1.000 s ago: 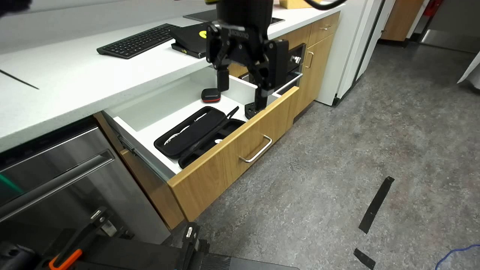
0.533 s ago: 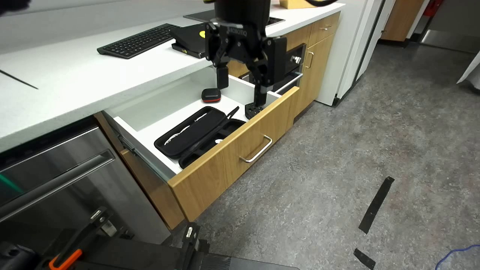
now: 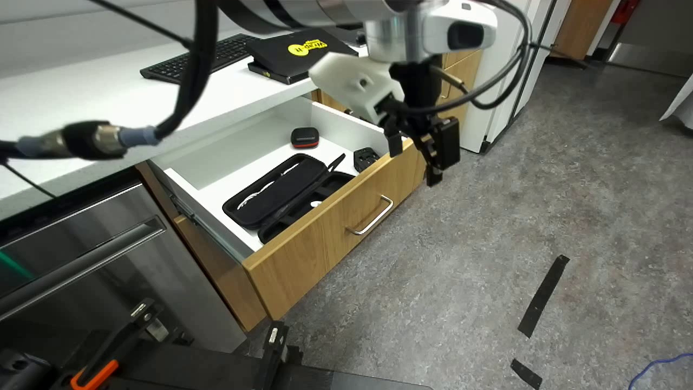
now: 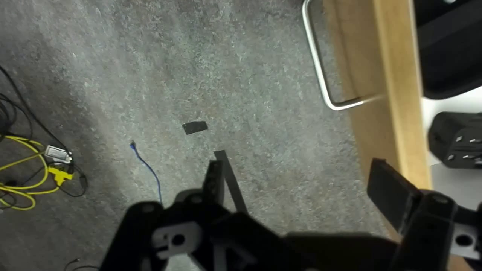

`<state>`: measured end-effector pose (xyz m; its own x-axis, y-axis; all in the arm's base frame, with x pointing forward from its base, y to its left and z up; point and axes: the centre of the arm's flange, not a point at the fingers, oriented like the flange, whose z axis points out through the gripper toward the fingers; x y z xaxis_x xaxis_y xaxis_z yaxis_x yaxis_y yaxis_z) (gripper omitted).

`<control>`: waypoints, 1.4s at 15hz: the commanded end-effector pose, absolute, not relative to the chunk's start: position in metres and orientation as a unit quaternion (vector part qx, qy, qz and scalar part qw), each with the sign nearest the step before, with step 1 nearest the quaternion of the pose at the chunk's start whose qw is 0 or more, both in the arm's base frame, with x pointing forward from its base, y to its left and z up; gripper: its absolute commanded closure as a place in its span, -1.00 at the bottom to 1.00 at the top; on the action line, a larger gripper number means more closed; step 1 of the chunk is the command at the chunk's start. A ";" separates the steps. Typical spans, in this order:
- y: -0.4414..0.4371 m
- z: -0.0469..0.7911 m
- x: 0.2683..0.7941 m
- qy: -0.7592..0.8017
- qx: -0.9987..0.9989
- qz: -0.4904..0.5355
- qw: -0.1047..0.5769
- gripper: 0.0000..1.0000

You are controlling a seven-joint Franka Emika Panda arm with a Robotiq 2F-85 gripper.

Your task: Fully close the open drawer

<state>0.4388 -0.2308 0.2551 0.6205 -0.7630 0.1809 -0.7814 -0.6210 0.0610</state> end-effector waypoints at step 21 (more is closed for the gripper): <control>-0.169 0.115 0.612 -0.403 0.902 -0.140 -0.063 -1.00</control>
<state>0.6123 -0.1687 0.1154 0.6367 -0.7091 -0.3029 -0.7443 -0.6678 -0.0014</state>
